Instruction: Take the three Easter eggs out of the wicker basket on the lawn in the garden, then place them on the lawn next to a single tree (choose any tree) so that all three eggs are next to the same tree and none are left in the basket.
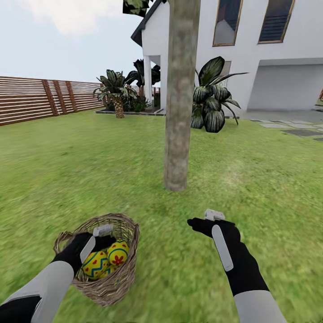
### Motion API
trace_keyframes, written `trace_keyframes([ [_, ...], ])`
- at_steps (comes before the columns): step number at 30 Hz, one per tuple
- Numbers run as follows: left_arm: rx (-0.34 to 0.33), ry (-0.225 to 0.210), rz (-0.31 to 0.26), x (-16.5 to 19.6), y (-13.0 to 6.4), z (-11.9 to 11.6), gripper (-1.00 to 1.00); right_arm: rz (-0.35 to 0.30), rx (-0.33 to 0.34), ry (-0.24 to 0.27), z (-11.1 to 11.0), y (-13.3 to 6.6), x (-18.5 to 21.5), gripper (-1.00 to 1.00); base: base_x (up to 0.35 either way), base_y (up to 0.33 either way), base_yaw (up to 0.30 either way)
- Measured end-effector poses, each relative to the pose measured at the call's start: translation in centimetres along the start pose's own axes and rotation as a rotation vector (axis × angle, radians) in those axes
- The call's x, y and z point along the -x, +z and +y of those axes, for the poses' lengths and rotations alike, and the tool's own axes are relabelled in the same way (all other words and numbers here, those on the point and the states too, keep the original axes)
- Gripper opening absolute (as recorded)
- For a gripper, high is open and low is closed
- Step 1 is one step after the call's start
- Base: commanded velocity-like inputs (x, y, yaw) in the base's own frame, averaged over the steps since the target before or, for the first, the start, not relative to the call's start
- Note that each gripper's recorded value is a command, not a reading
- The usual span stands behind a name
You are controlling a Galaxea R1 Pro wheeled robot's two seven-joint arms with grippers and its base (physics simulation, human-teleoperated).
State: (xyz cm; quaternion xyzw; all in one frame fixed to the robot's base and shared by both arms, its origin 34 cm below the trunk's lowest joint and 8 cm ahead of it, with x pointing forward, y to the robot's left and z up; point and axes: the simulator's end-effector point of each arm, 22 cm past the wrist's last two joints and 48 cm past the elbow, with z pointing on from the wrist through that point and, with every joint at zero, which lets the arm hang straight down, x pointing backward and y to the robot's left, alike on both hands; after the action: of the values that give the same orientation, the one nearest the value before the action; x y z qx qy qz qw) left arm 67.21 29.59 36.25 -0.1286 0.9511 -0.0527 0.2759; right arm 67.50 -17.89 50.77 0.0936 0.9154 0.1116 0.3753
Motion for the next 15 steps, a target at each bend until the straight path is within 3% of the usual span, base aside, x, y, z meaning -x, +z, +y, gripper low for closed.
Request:
trace_keyframes([
  [6,0.005,0.000,0.020,-0.9,1.0,0.2,1.00,0.024,-0.006,0.004,-0.4,1.1,-1.1,1.00,0.000,0.000,0.000],
  [15,0.002,0.001,-0.004,0.1,0.7,0.1,1.00,0.024,-0.006,0.004,-0.4,1.1,-1.0,1.00,0.000,0.000,0.000],
])
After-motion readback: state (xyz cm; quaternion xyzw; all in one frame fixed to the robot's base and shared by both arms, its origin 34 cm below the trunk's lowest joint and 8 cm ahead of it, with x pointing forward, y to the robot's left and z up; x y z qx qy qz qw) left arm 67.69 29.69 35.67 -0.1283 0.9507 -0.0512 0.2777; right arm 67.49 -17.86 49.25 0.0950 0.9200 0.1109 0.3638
